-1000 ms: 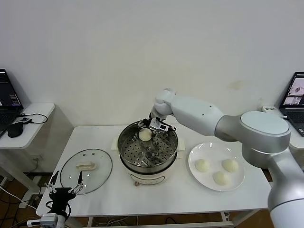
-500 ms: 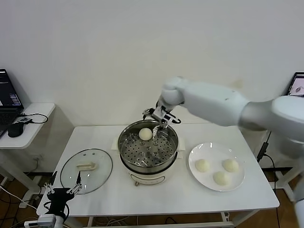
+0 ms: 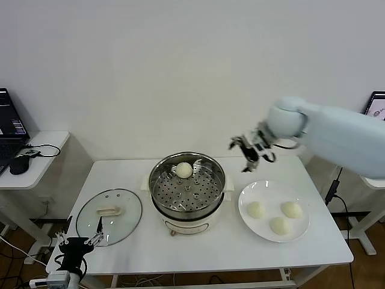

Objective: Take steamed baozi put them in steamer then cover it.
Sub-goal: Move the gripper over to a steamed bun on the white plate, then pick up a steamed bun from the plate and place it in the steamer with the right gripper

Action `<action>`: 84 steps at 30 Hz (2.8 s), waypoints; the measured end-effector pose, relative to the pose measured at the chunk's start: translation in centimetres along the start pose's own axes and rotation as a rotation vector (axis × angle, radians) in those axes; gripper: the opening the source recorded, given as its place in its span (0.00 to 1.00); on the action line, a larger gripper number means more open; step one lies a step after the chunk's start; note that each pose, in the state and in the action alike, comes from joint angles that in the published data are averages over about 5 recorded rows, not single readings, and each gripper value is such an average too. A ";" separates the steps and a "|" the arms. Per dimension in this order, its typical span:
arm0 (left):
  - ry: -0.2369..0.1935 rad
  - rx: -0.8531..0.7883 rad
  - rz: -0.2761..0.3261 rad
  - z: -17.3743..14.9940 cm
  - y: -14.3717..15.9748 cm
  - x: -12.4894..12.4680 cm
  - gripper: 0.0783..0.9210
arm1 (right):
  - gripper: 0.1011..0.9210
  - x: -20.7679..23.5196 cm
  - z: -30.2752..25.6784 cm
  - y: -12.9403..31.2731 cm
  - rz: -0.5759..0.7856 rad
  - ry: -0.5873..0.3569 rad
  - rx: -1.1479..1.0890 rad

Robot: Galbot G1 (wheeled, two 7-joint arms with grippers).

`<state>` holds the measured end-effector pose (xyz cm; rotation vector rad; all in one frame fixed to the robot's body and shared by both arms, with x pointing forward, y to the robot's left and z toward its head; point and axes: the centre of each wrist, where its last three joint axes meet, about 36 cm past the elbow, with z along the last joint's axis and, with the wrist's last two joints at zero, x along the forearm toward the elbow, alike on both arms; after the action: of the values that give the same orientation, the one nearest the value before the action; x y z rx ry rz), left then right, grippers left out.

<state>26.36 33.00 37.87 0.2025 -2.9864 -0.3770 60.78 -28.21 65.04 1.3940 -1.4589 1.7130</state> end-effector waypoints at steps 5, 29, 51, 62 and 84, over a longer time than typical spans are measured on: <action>0.005 -0.005 -0.005 0.1 0.2 0.0 0.88 | 0.88 -1.6 2.6 3.3 -0.031 0.029 -0.064; 0.026 -0.013 -0.041 0.9 1.1 0.1 0.88 | 0.88 -13.7 5.0 8.3 -0.137 0.078 -0.187; 0.032 -0.010 -0.047 1.3 1.2 -0.2 0.88 | 0.71 -19.0 3.5 8.1 -0.171 0.091 -0.220; 0.026 -0.008 -0.046 1.0 1.1 0.0 0.88 | 0.61 -16.6 3.8 6.9 -0.163 0.087 -0.228; 0.006 0.005 -0.028 0.3 0.4 -0.2 0.88 | 0.62 0.4 -4.3 -4.7 0.015 -0.073 -0.216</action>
<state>26.45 33.53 37.68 0.2458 -2.9820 -0.3712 62.96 -22.88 67.80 1.3438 -1.6435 1.4773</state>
